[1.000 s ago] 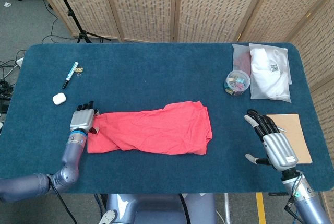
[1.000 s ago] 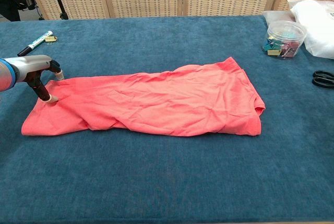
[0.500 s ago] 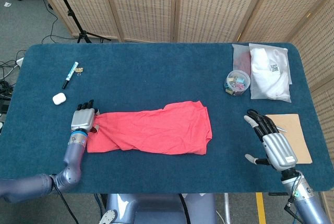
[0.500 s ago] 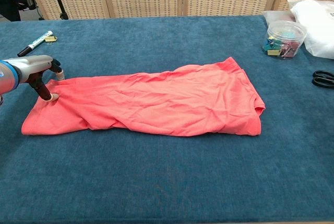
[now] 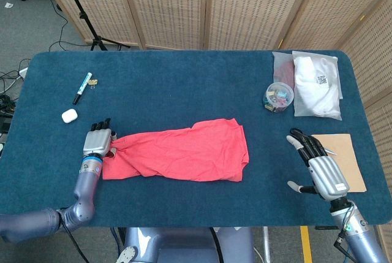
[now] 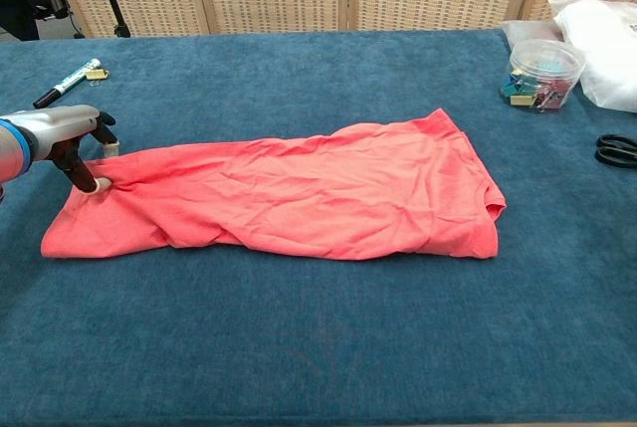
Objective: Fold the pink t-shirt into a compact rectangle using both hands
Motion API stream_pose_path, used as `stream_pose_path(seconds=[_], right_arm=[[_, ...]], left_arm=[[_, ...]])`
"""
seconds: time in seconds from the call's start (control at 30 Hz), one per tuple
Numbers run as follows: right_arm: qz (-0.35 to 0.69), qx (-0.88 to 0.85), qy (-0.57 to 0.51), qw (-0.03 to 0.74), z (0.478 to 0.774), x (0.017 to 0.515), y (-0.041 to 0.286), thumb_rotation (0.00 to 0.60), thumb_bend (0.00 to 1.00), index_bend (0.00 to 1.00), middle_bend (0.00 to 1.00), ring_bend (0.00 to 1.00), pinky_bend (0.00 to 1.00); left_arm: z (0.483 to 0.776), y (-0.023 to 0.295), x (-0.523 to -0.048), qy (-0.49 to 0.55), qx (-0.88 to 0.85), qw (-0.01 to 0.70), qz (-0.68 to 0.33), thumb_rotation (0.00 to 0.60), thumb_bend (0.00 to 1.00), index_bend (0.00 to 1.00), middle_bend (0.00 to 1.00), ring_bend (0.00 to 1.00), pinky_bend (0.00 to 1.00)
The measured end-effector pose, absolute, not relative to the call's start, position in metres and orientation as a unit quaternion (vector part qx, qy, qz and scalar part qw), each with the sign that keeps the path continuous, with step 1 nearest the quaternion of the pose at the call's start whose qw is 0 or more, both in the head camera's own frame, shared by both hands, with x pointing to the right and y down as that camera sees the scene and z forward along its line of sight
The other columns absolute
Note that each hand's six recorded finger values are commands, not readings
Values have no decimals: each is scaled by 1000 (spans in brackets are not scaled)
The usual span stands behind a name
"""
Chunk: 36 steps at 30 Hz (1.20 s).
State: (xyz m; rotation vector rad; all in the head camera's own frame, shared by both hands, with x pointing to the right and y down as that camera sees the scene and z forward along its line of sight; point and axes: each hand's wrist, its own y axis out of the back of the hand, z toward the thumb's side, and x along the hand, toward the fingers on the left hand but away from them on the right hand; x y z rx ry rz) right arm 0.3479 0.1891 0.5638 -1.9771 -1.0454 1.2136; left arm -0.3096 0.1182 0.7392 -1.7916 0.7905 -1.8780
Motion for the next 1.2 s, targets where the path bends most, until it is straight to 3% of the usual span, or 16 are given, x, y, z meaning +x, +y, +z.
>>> stream_pose_path(seconds=[0.63, 1.2], right_arm=[[454, -744, -393, 292, 563, 348, 189, 600, 0, 0, 0, 0, 0], [453, -746, -391, 291, 562, 346, 190, 600, 0, 0, 0, 0, 0]], left_arm=[[727, 111, -316, 283, -638, 236, -676, 600, 434, 819, 0, 0, 0], [720, 96, -417, 267, -578, 234, -735, 600, 435, 825, 0, 0, 0]])
